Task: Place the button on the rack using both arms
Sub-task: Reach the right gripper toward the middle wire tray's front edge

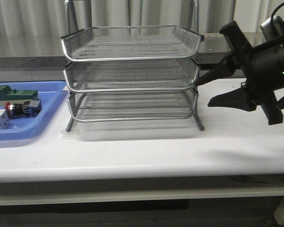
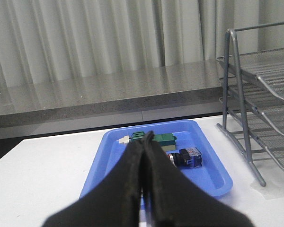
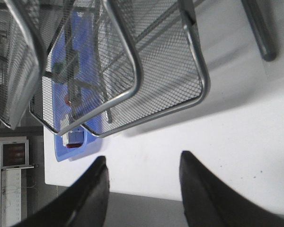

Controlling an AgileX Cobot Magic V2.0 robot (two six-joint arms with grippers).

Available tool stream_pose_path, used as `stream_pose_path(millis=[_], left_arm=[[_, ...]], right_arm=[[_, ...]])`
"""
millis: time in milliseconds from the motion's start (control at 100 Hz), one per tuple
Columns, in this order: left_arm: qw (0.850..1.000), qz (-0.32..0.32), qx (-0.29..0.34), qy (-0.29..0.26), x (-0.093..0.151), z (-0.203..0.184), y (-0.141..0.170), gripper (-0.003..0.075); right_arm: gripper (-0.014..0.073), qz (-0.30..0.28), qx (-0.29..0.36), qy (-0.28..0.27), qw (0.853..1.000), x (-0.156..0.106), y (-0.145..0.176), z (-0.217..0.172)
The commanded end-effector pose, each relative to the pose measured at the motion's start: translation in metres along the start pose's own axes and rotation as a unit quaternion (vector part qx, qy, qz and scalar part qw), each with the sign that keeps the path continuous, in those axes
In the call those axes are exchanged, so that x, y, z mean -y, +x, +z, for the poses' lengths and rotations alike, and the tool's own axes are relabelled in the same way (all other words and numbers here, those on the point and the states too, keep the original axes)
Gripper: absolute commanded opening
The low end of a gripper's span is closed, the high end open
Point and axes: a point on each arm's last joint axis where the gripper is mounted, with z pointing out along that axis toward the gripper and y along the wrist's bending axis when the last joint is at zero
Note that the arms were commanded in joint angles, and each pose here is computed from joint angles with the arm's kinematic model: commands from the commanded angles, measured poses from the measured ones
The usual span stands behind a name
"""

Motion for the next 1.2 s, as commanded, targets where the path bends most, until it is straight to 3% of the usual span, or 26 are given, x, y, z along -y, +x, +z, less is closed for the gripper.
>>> stream_pose_path(millis=[0, 530, 1040, 1190], left_arm=[[0.999, -0.009, 0.031, 0.000, 0.002, -0.002, 0.010, -0.0021], [0.999, -0.009, 0.031, 0.000, 0.002, -0.002, 0.010, -0.0021], [0.999, -0.009, 0.031, 0.000, 0.002, -0.002, 0.010, -0.0021], [0.999, -0.009, 0.031, 0.000, 0.002, -0.002, 0.010, -0.0021]], right_arm=[[0.0370, 0.027, 0.034, -0.071, 0.997, -0.022, -0.015, 0.000], [0.0370, 0.012, 0.044, -0.091, 0.995, -0.030, -0.051, 0.029], [0.0370, 0.025, 0.018, -0.126, 0.992, -0.028, -0.060, 0.048], [0.0318, 0.025, 0.018, -0.126, 0.992, -0.028, -0.060, 0.048]])
